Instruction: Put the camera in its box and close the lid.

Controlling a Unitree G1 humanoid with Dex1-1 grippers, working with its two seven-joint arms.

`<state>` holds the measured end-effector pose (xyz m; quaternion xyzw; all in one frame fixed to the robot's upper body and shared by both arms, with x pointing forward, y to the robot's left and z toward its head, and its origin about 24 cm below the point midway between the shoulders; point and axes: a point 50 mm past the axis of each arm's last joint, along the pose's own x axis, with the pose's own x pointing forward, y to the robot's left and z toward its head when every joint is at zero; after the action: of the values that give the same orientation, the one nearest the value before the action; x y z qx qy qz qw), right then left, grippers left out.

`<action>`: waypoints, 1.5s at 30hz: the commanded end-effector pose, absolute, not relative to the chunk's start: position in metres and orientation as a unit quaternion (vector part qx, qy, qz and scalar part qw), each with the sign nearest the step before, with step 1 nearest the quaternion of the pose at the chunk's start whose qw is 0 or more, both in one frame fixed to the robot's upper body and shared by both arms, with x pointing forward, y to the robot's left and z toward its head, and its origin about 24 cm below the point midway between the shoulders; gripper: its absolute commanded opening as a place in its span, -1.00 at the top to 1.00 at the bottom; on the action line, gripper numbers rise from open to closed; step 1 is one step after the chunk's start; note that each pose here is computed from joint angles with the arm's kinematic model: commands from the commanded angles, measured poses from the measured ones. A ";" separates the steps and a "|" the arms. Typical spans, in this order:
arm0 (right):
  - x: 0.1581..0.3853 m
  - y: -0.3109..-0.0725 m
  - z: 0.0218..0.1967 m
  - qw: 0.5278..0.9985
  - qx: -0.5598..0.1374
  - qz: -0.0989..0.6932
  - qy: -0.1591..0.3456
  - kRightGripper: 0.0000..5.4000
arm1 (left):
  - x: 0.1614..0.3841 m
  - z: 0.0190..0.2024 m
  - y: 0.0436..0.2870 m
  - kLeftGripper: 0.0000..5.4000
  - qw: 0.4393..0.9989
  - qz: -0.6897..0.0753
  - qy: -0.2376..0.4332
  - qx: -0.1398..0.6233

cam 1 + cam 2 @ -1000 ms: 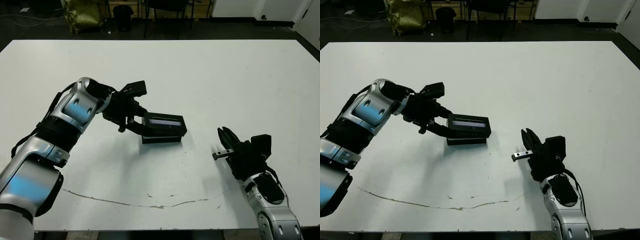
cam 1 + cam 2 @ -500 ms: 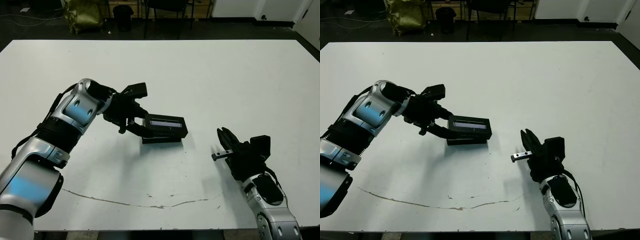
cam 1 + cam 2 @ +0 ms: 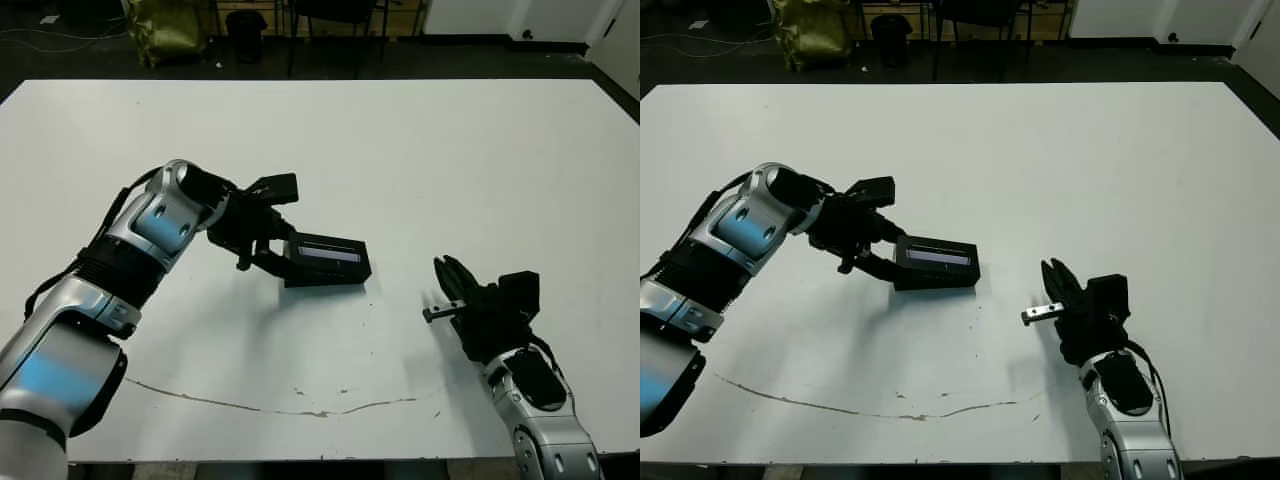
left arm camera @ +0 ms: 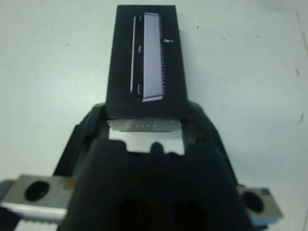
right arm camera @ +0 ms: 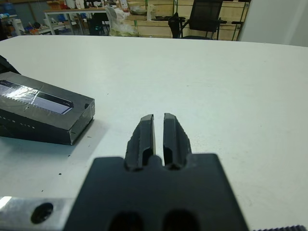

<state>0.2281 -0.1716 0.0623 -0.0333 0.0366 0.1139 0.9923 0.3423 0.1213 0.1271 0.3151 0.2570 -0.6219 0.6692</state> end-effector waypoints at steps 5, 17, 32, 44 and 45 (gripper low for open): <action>0.226 -0.174 0.058 0.992 -0.033 0.109 0.053 1.00 | 0.341 0.115 0.131 0.12 0.666 -0.613 0.284 0.318; 0.225 -0.174 0.057 0.992 -0.032 0.113 0.052 1.00 | 0.338 0.104 0.138 0.13 0.668 -0.611 0.301 0.300; 0.224 -0.175 0.058 0.992 -0.031 0.111 0.053 1.00 | 0.336 0.086 0.145 0.16 0.669 -0.605 0.328 0.282; 0.224 -0.176 0.057 0.992 -0.025 0.111 0.057 1.00 | 0.336 0.081 0.146 0.16 0.669 -0.605 0.327 0.283; 0.224 -0.176 0.057 0.992 -0.025 0.110 0.059 1.00 | 0.336 0.081 0.146 0.16 0.670 -0.604 0.329 0.278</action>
<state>0.2265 -0.1719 0.0629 -0.0241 0.0402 0.1171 0.9920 0.3428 0.1348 0.0997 0.2923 0.2890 -0.6143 0.6735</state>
